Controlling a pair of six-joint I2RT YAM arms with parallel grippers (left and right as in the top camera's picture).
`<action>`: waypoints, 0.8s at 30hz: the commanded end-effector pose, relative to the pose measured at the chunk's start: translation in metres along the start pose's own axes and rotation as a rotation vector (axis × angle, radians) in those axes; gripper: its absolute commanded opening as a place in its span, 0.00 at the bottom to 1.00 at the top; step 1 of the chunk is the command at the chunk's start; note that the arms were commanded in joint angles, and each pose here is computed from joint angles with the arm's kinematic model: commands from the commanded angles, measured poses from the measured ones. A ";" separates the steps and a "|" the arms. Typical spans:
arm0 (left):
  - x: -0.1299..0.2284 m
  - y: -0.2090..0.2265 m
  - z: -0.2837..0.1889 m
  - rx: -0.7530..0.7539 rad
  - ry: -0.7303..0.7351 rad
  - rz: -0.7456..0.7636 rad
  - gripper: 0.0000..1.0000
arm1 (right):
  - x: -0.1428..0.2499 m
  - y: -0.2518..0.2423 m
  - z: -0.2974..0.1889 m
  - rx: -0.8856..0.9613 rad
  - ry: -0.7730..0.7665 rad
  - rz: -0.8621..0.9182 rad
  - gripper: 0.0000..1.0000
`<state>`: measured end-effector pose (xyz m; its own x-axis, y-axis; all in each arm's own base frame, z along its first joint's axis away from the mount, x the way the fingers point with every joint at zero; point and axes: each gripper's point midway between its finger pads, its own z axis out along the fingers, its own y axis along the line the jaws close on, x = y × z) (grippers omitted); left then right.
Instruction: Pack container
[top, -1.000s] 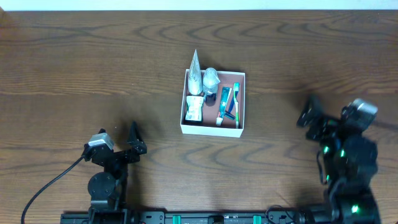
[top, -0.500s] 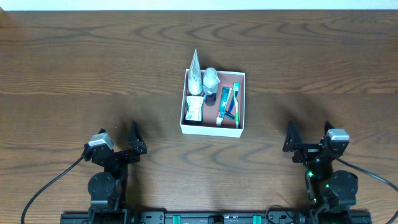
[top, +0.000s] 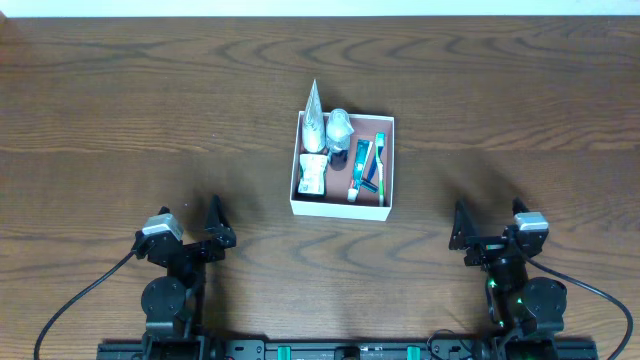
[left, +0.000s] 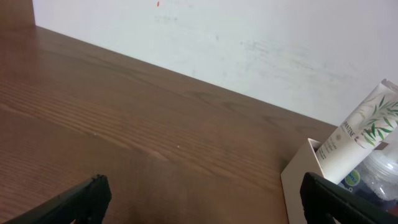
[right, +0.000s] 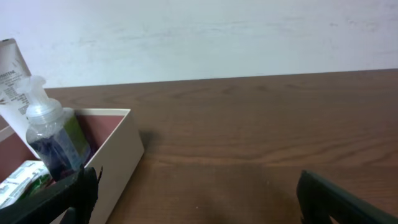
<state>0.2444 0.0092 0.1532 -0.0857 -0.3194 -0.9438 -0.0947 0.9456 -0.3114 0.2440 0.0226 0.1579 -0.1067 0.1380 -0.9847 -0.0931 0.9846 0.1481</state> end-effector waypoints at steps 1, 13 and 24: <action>0.018 0.008 0.002 -0.028 0.051 0.014 0.98 | 0.000 0.002 0.000 -0.013 -0.006 -0.052 0.99; 0.018 0.008 0.002 -0.028 0.051 0.014 0.98 | 0.001 0.002 0.000 -0.010 -0.006 -0.163 0.99; 0.018 0.008 0.002 -0.028 0.051 0.014 0.98 | 0.000 0.002 0.000 -0.009 -0.007 -0.158 0.99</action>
<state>0.2444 0.0092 0.1532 -0.0856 -0.3197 -0.9436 -0.0948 0.9454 -0.3117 0.2439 0.0229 0.1580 -0.0925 0.0007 -0.9957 -0.1085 0.9940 0.0108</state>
